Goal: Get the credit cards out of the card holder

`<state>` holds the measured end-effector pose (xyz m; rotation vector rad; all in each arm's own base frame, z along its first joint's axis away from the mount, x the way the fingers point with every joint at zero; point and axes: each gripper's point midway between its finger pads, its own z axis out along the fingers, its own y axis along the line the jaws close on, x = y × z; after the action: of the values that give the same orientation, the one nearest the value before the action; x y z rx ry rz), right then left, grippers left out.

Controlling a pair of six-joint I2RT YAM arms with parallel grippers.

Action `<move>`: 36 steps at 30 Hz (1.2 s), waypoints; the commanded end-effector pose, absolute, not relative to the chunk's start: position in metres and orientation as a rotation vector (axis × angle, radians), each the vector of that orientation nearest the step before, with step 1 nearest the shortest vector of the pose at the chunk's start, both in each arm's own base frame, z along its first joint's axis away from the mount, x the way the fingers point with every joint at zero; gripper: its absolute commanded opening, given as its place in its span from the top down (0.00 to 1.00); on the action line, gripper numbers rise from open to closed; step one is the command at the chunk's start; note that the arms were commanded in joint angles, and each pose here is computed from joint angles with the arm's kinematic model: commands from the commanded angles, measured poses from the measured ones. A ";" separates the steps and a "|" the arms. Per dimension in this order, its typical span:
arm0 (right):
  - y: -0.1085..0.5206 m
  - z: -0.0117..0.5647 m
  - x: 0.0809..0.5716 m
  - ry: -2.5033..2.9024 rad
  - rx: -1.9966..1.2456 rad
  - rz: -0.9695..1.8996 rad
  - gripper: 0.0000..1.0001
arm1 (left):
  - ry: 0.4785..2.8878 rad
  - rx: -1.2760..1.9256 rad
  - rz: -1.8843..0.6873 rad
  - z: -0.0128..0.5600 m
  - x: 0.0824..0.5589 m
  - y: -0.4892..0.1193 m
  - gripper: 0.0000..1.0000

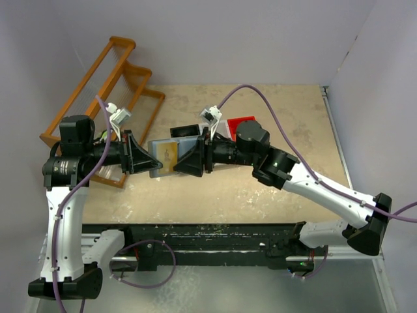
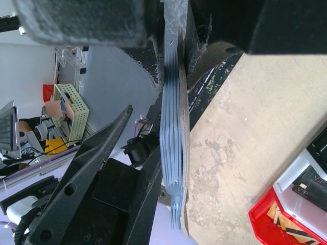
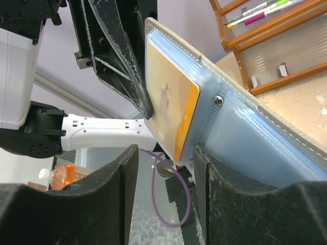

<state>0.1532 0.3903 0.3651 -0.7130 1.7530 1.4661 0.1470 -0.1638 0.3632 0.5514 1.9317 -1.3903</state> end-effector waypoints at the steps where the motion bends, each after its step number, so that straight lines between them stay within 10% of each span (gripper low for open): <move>1: 0.384 0.393 0.167 1.659 -0.694 1.431 0.51 | 1.806 0.657 -1.438 0.395 0.129 -0.169 0.99; 26: 0.409 0.408 0.134 1.421 -0.815 1.854 0.78 | 1.813 0.651 -1.536 0.385 0.128 -0.171 0.95; 36: 0.408 0.415 0.121 1.288 -0.831 1.984 0.90 | 1.729 0.743 -1.661 0.392 0.112 -0.173 0.71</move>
<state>0.1629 0.4089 0.3689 -0.7203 1.5692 1.8280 0.1390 -0.1656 0.3726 0.5692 1.8713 -1.4862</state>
